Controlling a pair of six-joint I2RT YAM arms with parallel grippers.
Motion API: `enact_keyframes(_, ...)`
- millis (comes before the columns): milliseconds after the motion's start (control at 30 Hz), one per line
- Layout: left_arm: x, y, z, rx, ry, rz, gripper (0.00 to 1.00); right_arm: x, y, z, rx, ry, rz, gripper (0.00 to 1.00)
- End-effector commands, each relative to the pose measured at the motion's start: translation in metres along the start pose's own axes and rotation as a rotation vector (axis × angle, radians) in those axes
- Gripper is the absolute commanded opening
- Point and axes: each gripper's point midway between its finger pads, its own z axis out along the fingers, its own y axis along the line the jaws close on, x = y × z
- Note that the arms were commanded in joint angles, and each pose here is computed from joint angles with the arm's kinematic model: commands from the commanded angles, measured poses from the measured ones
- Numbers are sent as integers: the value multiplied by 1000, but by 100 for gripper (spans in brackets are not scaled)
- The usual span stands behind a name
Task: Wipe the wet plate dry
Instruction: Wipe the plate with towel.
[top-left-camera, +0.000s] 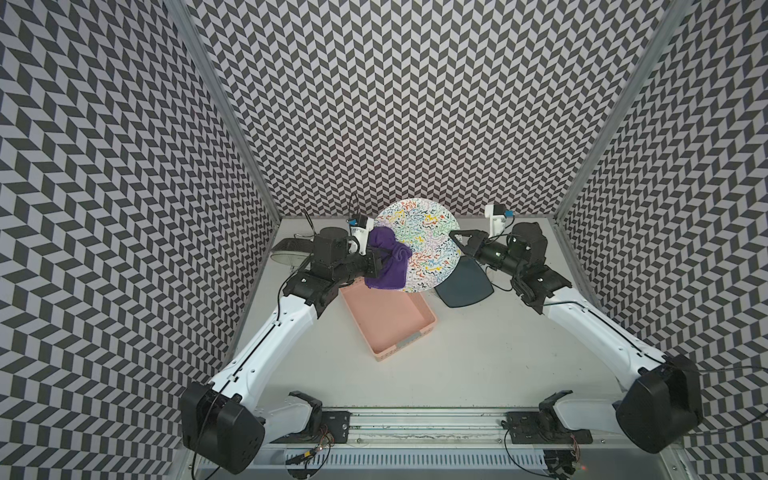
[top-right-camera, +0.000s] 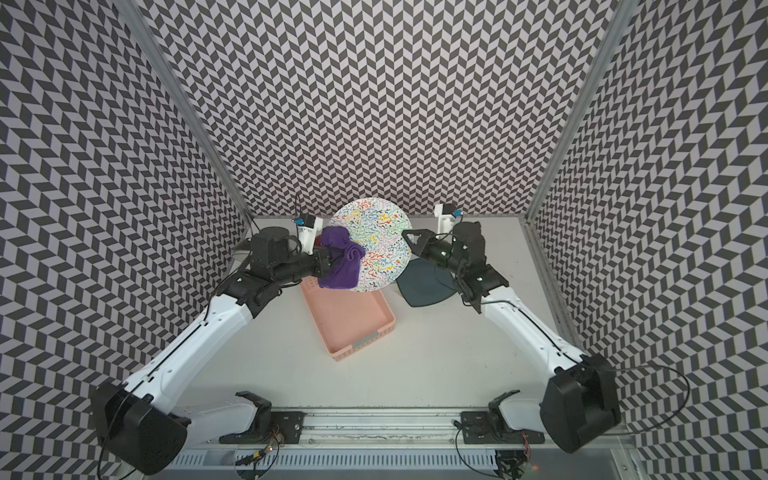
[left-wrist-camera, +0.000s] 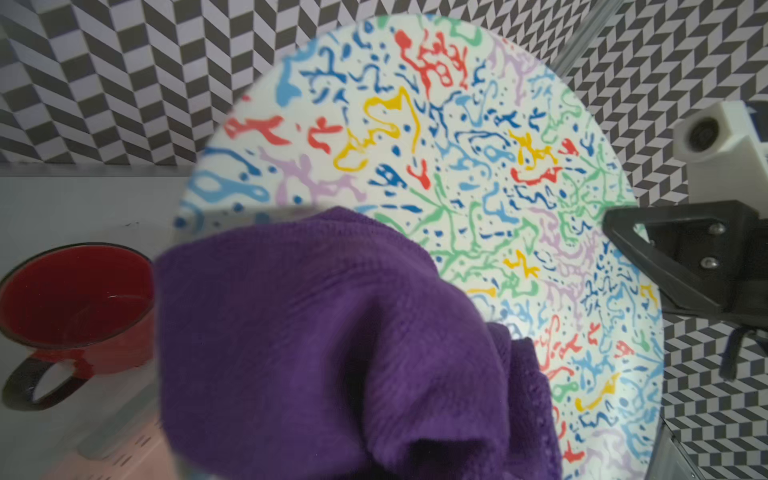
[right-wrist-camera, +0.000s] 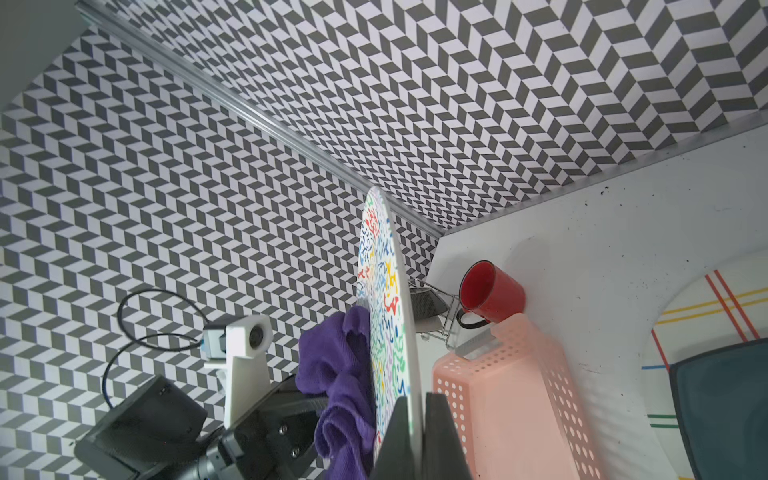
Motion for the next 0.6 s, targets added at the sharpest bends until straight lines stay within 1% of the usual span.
enact_keyframes(0, 8, -40, 12, 123, 36, 76, 0, -35, 81, -13, -262, -85, 23, 0)
enact_keyframes(100, 14, -86, 28, 223, 80, 167, 0, -46, 97, -18, -316, -117, 51, 0)
enact_keyframes(167, 10, -99, 36, 259, 74, 173, 0, -56, 110, -25, -349, -154, 49, 0)
enact_keyframes(200, 3, -96, 39, 246, 58, 158, 0, -59, 115, -27, -360, -164, 43, 0)
enact_keyframes(267, -21, -72, 41, 158, -3, 95, 0, -62, 124, -30, -372, -165, 18, 0)
enact_keyframes(333, -48, -34, 39, 66, -60, -5, 0, -55, 132, -31, -384, -140, -12, 0)
enact_keyframes(367, -59, -10, 36, 19, -83, -77, 0, -49, 136, -31, -392, -125, -35, 0)
enact_keyframes(433, -73, 29, 30, -62, -117, -154, 0, -32, 140, -30, -391, -88, -72, 0)
enact_keyframes(467, -77, 37, 29, -75, -123, -155, 0, -23, 141, -30, -392, -72, -87, 0)
enact_keyframes(500, -80, 33, 31, -58, -120, -133, 0, -15, 142, -29, -399, -57, -90, 0)
enact_keyframes(567, -78, 0, 41, 40, -97, -55, 0, -8, 144, -30, -416, -47, -84, 0)
